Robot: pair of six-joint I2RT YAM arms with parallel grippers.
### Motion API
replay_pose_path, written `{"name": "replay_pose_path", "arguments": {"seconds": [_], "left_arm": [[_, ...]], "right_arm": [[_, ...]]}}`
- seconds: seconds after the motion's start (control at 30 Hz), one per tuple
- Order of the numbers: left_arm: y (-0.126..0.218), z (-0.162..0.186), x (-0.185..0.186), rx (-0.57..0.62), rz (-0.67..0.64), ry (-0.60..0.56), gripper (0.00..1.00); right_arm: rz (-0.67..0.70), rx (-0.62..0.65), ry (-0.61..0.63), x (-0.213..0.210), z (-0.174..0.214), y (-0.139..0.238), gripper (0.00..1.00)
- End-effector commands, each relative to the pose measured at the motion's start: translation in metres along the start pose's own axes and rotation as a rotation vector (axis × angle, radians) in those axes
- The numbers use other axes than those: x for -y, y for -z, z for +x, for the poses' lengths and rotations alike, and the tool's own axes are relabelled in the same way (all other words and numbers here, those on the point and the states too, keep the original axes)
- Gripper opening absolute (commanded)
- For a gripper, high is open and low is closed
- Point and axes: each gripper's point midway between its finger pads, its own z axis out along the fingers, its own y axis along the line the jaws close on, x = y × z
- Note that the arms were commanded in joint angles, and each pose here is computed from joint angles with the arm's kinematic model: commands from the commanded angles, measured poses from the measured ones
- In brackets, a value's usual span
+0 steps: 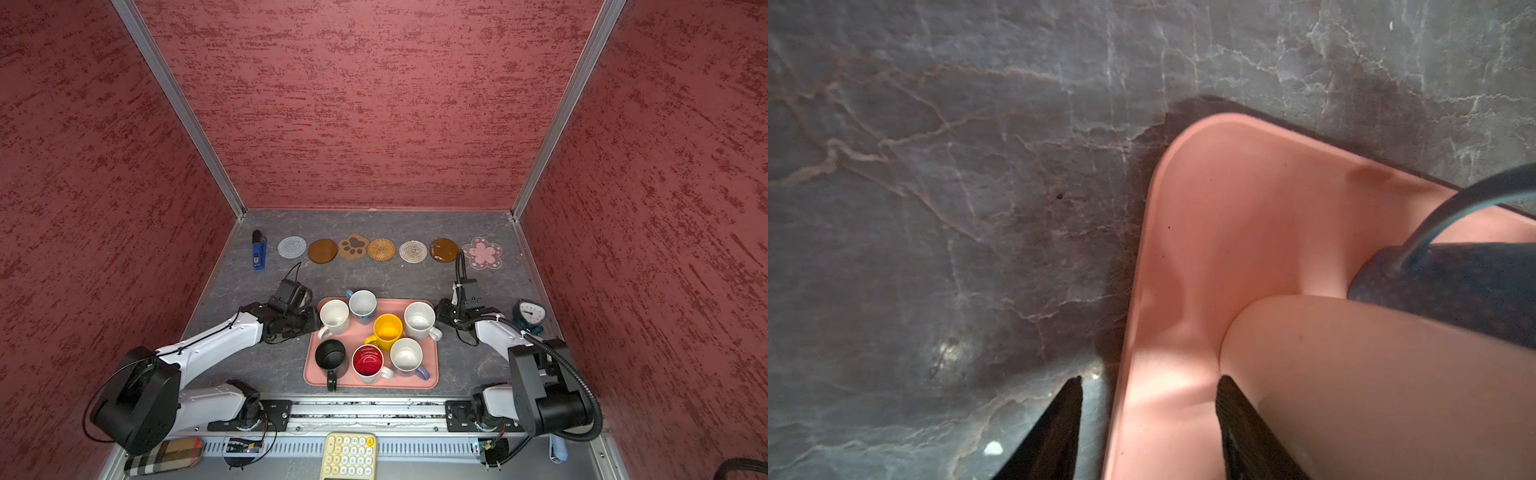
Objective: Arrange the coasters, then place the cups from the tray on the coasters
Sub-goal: 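Lower both grippers onto opposite corners of the pink tray rim, then grip the pink tray rim with both grippers and slide it toward the coaster row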
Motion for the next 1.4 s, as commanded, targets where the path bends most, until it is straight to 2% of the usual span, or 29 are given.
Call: {"name": "replay_pose_path", "arguments": {"seconds": [0.0, 0.2, 0.47, 0.97, 1.03, 1.37], "left_arm": [[-0.004, -0.003, 0.007, 0.003, 0.026, 0.000, 0.52], [-0.010, -0.004, 0.010, -0.007, 0.024, -0.002, 0.45], [-0.017, -0.003, 0.009, -0.016, 0.017, -0.005, 0.35], [-0.029, -0.003, 0.005, -0.025, -0.010, 0.003, 0.09], [-0.030, -0.002, 0.005, -0.028, -0.010, 0.001, 0.00], [-0.036, -0.007, 0.009, -0.031, -0.003, 0.004, 0.00]], "right_arm": [[-0.022, -0.030, 0.019, -0.008, 0.004, -0.005, 0.47], [0.005, -0.035, 0.041, -0.006, 0.004, -0.009, 0.37], [0.028, -0.040, 0.058, -0.006, 0.004, -0.013, 0.31], [0.031, -0.042, 0.070, -0.011, 0.004, -0.018, 0.21], [0.023, -0.039, 0.071, -0.013, 0.002, -0.018, 0.19], [0.027, -0.065, 0.062, -0.011, 0.004, -0.028, 0.07]]}}
